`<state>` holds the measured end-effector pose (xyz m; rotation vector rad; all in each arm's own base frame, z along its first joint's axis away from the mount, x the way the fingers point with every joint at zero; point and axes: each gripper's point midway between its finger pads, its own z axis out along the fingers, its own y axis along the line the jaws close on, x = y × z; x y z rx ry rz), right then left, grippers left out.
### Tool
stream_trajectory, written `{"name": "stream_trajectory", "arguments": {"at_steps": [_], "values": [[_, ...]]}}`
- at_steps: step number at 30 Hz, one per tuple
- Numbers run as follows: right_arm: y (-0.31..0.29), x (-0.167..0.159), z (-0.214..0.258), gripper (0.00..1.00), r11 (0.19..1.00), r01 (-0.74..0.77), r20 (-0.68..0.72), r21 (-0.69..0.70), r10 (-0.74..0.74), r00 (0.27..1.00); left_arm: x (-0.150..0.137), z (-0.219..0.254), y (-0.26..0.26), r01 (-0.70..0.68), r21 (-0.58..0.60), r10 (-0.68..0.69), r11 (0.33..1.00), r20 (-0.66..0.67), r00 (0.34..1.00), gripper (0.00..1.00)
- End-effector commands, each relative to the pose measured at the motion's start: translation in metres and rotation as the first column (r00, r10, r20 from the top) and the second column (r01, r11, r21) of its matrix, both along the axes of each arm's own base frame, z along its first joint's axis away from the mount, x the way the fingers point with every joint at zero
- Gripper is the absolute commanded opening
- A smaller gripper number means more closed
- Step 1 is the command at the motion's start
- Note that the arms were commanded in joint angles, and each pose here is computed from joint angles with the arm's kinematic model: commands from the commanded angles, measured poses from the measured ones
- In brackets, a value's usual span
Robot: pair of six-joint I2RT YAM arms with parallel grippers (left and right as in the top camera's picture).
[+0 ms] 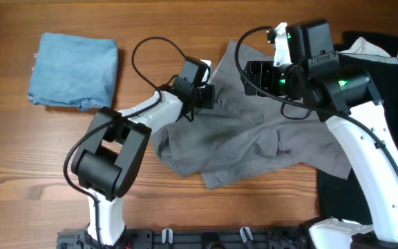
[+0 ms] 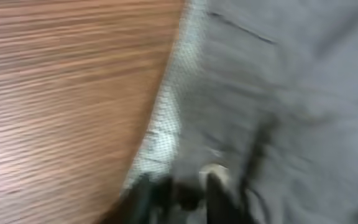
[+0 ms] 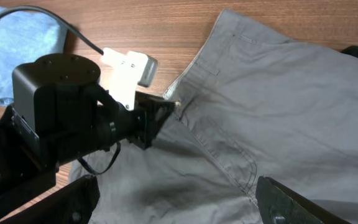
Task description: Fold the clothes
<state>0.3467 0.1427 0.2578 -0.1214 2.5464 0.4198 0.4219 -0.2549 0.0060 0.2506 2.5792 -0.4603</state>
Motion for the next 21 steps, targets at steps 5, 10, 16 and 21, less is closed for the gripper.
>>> {"name": "stream_trajectory", "arguments": {"at_steps": [5,10,16,21], "values": [[0.001,0.000,0.006,0.86,1.000,0.004,0.003,0.023,-0.005,1.000,0.009,-0.040,0.054,-0.177,0.089,0.184,0.980,-0.068,0.981,0.04],[0.001,-0.001,0.005,0.86,1.000,0.004,0.000,0.021,-0.004,1.000,0.000,-0.032,0.024,-0.015,-0.075,0.006,0.997,-0.118,0.993,0.49],[0.001,-0.002,0.005,0.86,1.000,0.004,-0.005,0.019,-0.004,1.000,-0.016,-0.027,0.000,0.118,-0.167,-0.141,0.979,-0.133,0.981,0.55],[0.001,-0.002,0.004,0.86,1.000,0.003,-0.006,0.019,-0.003,1.000,-0.024,-0.042,0.000,0.138,-0.159,-0.164,0.978,-0.166,0.972,0.40]]}}
